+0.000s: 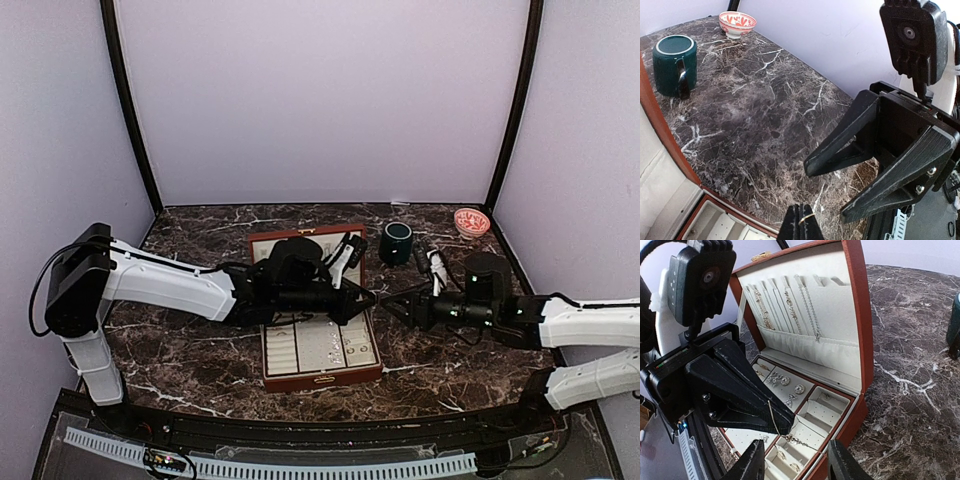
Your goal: Organize the mixed jewelry
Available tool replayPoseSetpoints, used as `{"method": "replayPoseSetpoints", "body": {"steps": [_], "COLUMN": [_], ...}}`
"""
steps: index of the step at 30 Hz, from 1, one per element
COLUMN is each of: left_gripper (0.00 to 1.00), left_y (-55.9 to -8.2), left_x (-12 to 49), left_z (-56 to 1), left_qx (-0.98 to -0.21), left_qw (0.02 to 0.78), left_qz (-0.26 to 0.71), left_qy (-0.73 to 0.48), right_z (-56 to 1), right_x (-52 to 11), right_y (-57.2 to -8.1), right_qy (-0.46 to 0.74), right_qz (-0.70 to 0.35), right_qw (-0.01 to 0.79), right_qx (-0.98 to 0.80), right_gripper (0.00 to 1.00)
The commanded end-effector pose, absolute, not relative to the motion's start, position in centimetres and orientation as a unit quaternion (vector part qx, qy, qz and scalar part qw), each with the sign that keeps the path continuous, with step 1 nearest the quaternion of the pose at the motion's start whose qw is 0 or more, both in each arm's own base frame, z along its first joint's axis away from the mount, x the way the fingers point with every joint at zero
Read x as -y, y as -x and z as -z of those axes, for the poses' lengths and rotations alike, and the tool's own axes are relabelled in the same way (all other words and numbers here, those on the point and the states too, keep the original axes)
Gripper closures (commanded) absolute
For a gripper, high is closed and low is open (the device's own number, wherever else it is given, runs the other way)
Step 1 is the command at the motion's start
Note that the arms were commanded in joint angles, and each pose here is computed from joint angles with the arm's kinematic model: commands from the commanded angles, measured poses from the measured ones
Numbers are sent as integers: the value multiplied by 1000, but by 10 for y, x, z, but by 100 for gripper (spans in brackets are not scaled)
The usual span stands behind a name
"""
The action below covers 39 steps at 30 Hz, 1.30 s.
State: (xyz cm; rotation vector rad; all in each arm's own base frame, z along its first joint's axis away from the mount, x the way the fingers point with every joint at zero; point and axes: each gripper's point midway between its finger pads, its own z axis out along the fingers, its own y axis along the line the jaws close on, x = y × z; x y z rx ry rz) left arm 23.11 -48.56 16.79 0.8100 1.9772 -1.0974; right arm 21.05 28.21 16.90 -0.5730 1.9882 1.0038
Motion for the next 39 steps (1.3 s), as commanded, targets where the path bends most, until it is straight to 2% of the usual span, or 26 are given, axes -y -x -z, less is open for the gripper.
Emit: {"method": "replayPoseSetpoints", "body": {"steps": [1,10,19,24,33,39], "left_gripper": [100,100,100,100,100,100], "left_y": [-234,-236,-235,-235,-232,-232], "left_x": [485,485,485,486,487,483], "left_z": [-204,-206,-211,-215,-229,-262], "left_qx": [-753,-755,-750,-748,-734,-709], "left_qw": [382,385,386,387,393,421], "left_qz": [440,438,444,449,468,484], "left_qy": [-305,-301,-302,-299,-297,-293], "right_z": [-182,-165,-166,-161,-161,-174], "right_x": [-293,-302,-302,-309,-309,-300], "right_y": [-218,-215,-221,-221,-225,-236], "right_qy": [235,246,235,244,232,204], "right_qz": [-402,-404,-397,-400,-395,-373], "right_qw": [443,424,438,428,438,462], "right_qx": [-766,-772,-772,-773,-773,-778], "right_gripper": [58,69,71,82,82,81]}}
